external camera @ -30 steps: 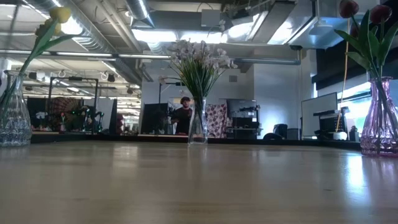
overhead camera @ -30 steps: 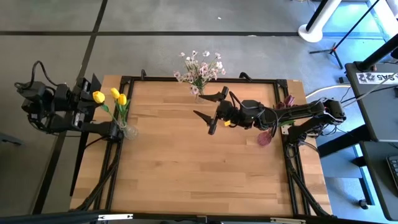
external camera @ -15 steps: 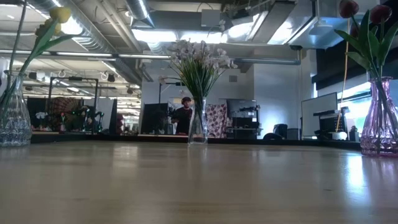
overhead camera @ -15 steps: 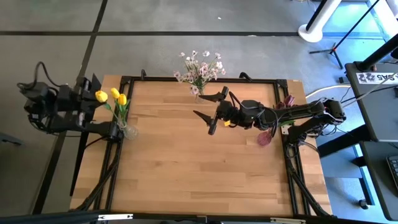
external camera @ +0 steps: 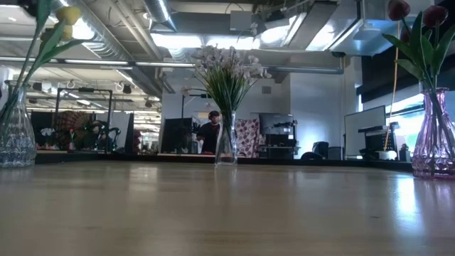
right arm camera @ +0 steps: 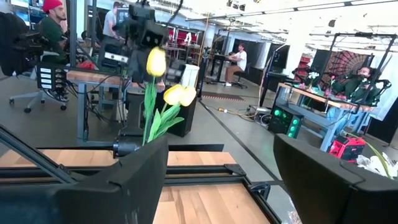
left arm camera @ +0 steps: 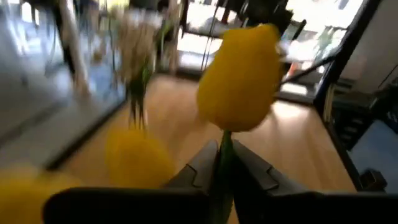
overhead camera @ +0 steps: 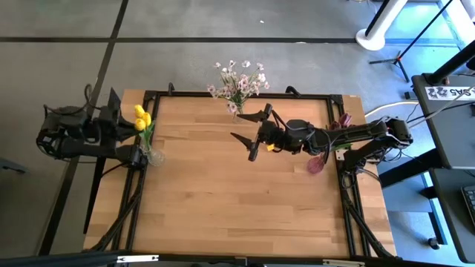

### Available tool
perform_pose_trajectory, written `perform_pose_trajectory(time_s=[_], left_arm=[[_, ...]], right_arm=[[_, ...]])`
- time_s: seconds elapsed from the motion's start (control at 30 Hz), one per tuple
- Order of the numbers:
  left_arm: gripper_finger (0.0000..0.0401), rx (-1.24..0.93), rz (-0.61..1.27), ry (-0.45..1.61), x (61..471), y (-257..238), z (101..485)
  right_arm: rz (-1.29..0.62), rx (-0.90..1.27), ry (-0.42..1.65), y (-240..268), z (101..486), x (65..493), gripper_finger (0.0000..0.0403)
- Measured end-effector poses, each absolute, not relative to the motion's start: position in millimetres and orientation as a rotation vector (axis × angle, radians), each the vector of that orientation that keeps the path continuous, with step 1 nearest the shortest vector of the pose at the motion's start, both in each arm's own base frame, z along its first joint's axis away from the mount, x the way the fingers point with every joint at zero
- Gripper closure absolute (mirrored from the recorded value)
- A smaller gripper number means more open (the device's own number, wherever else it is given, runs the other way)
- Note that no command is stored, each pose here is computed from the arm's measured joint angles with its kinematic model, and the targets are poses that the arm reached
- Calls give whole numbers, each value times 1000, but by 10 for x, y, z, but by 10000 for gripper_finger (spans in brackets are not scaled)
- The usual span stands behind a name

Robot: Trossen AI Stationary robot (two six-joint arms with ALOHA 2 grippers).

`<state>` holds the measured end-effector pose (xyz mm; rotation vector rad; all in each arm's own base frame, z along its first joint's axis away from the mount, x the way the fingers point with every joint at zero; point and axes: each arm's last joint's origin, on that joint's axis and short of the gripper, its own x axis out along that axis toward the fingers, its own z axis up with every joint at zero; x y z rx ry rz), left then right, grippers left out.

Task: Sort flowers into vase by color
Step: Put the yellow flower into the bottom transparent vase

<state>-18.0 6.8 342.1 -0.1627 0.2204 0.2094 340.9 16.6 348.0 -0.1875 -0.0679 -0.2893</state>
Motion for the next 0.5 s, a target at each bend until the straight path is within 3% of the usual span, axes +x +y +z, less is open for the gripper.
perform_pose_trajectory(time_s=[0.27, 0.4, 0.5], left_arm=[[297, -461, 331, 460, -448, 78, 3361], [282, -588, 352, 610, -516, 61, 3428], [280, -679, 269, 641, -482, 29, 3485]], right_arm=[[-290, -193, -67, 166, 3479, 3409, 114], [-293, -212, -83, 166, 3498, 3407, 114], [-293, -212, -87, 166, 3502, 3406, 114]])
